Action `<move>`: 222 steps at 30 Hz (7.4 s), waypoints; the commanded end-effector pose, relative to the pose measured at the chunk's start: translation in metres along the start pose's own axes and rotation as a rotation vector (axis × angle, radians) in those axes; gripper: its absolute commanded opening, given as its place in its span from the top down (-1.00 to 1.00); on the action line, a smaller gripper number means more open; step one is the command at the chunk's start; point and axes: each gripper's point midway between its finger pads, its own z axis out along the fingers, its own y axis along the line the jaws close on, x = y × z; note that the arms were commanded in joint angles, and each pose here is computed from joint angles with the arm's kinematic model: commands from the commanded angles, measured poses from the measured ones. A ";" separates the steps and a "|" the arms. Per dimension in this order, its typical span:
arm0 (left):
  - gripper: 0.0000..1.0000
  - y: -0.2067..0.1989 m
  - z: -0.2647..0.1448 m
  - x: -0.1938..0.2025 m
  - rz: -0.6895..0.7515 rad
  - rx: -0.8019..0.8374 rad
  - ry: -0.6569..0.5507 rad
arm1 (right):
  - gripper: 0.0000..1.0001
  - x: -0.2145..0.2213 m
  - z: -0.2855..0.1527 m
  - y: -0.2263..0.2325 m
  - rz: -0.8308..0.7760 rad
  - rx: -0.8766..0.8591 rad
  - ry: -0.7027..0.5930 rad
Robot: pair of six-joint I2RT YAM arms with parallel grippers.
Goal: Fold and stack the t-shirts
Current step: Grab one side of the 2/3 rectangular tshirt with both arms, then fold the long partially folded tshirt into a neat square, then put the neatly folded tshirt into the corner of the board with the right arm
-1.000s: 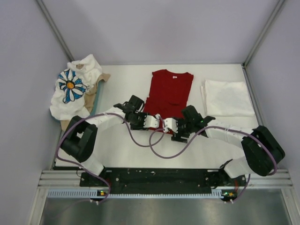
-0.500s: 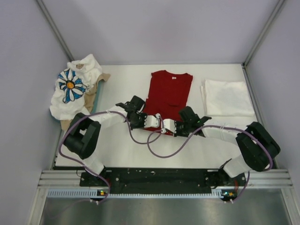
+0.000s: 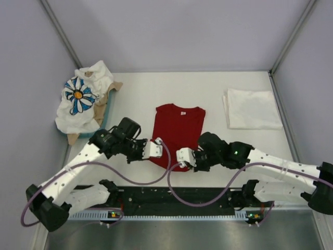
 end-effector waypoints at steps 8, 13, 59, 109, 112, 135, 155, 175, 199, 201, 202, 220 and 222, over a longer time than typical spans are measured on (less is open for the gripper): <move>1.00 -0.031 -0.044 -0.033 -0.195 0.023 -0.170 | 1.00 -0.085 -0.047 0.018 0.227 -0.078 -0.433; 1.00 0.033 -0.068 -0.049 -0.370 -0.136 -0.161 | 1.00 -0.079 -0.061 -0.042 0.381 0.080 -0.552; 0.14 0.283 -0.001 0.060 -0.793 -0.515 0.136 | -0.21 0.119 -0.008 -0.264 1.490 0.385 -0.311; -0.03 0.225 0.032 0.057 -1.033 -0.373 -0.015 | -0.14 0.124 0.011 -0.229 1.598 0.341 -0.215; -0.48 0.209 0.051 0.062 -1.169 -0.239 -0.030 | -0.28 0.123 0.021 -0.229 1.620 0.316 -0.226; 1.00 0.219 0.109 0.026 -1.328 0.178 -0.269 | 0.43 0.108 0.078 -0.244 1.747 0.094 -0.347; -0.97 0.258 0.027 0.094 -1.186 -0.136 -0.116 | 1.00 0.126 0.039 -0.242 1.541 0.207 -0.099; -0.98 0.214 -0.020 0.101 -1.074 -0.246 -0.077 | 1.00 0.166 -0.086 -0.280 1.255 0.538 0.257; -0.97 0.211 -0.017 0.098 -1.091 -0.234 -0.093 | 1.00 0.173 -0.235 -0.344 0.996 1.045 0.590; -0.97 0.210 -0.016 0.099 -1.092 -0.231 -0.091 | 1.00 0.171 -0.242 -0.343 0.980 1.058 0.604; -0.98 0.211 -0.017 0.098 -1.092 -0.233 -0.092 | 1.00 0.170 -0.246 -0.343 0.969 1.065 0.614; -0.97 0.213 -0.017 0.099 -1.091 -0.239 -0.089 | 1.00 0.128 -0.303 -0.336 0.888 1.173 0.528; -0.97 0.213 -0.017 0.099 -1.090 -0.239 -0.088 | 1.00 0.125 -0.305 -0.335 0.881 1.171 0.522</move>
